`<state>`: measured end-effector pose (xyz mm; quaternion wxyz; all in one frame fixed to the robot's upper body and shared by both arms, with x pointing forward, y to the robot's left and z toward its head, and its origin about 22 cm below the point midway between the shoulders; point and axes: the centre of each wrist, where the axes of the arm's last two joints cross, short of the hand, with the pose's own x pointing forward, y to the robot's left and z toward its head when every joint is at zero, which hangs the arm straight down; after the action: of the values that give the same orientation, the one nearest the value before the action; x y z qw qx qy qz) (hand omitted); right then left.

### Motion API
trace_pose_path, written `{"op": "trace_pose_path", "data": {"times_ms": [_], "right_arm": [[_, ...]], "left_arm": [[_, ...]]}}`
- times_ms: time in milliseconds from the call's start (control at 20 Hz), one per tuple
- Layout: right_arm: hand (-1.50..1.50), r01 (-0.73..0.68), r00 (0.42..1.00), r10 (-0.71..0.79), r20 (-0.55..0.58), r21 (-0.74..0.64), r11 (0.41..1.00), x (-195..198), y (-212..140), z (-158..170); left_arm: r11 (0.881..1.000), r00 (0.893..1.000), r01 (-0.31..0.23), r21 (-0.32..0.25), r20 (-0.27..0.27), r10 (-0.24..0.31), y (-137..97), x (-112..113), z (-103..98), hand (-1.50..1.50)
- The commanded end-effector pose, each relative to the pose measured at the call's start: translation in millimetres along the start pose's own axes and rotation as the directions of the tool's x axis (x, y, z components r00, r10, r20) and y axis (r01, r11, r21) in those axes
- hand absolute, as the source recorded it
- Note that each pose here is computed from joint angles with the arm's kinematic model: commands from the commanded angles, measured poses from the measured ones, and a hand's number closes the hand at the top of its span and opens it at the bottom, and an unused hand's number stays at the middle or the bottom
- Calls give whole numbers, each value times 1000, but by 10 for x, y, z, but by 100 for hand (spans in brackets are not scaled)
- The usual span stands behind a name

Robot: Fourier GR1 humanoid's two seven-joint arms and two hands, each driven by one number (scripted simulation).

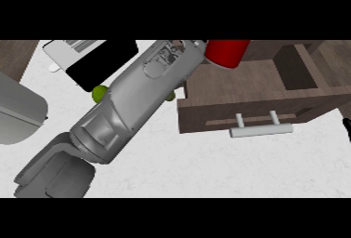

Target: Pick up the can, place it into the drawer and close the drawer

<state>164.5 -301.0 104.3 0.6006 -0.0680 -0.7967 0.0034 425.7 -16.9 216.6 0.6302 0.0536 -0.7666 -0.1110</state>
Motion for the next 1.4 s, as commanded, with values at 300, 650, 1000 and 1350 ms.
{"op": "trace_pose_path", "data": {"times_ms": [300, 650, 1000, 1350], "right_arm": [[-150, 6, 1000, -6, 2, 2, 1000, -95, -47, -84], [-150, -1, 1000, 0, 27, 36, 999, 27, 50, -221], [-150, 7, 999, -8, 43, 38, 999, 74, 127, -241], [-150, 2, 998, -3, 59, 28, 1000, 77, 114, -240]], "left_arm": [[996, 997, 80, 40, 14, -81, 15, -221, -21, 150], [986, 988, 146, 76, 32, -149, 16, -449, 29, 150], [979, 989, 147, 138, 2, -149, 52, -541, 22, -150], [975, 991, 130, 179, 5, -134, 28, -562, 49, -150]]}}
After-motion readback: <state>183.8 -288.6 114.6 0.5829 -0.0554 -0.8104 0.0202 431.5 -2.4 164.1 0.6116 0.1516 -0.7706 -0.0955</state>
